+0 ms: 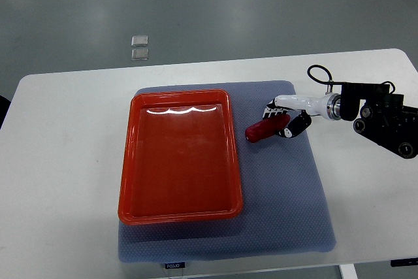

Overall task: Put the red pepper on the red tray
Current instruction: 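Lift the red pepper and carry it over the orange-red tray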

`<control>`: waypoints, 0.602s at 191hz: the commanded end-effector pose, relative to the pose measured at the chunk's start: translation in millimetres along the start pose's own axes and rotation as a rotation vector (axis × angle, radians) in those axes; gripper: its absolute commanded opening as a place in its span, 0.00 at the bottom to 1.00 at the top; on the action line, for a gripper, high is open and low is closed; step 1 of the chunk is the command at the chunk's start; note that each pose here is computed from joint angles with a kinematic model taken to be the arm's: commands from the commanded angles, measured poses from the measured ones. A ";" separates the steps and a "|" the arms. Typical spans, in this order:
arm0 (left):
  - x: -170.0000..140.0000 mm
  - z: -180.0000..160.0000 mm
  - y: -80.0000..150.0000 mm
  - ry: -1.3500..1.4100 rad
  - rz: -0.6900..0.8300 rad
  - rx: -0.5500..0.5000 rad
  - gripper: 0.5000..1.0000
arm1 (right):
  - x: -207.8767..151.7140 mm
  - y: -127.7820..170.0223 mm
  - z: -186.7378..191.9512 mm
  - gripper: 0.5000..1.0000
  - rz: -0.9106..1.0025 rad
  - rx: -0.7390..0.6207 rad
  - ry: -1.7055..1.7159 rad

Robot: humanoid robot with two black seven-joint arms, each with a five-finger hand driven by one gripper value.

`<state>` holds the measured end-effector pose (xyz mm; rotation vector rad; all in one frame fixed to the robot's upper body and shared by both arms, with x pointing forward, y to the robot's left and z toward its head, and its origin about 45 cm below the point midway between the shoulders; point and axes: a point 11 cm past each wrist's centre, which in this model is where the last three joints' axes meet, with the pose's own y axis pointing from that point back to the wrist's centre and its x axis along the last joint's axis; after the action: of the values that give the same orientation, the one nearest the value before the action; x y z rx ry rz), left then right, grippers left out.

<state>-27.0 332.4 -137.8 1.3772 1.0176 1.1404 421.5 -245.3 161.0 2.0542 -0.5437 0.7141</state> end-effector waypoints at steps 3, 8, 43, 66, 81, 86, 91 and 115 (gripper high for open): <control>-0.1 0.0 0.0 -0.001 -0.001 0.000 1.00 | 0.6 0.1 -0.1 0.13 -0.002 0.000 -0.001; 0.1 0.0 0.0 0.000 0.001 0.000 1.00 | 0.4 0.1 -0.8 0.09 -0.003 0.003 -0.002; -0.1 0.0 0.0 0.001 -0.001 0.000 1.00 | 1.7 0.7 -0.6 0.00 -0.002 0.005 -0.007; 0.1 0.0 0.0 0.000 0.001 0.000 1.00 | 6.3 1.6 -2.4 0.00 0.010 0.016 -0.013; -0.6 0.1 0.0 0.001 -0.002 0.000 1.00 | 11.5 3.2 -2.6 0.00 0.022 0.019 -0.020; -0.1 0.0 0.0 -0.001 -0.001 0.000 1.00 | 17.5 3.7 -5.3 0.00 0.031 0.025 -0.015; 0.1 0.0 0.0 0.000 0.001 0.000 1.00 | 22.5 3.6 -8.4 0.00 0.039 0.030 -0.009; 0.1 0.0 0.0 0.000 0.001 0.000 1.00 | 39.9 5.2 -21.5 0.00 0.063 0.078 -0.024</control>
<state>-27.1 332.3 -137.8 1.3770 1.0180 1.1404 436.0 -240.5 187.3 2.0923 -0.5889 0.7470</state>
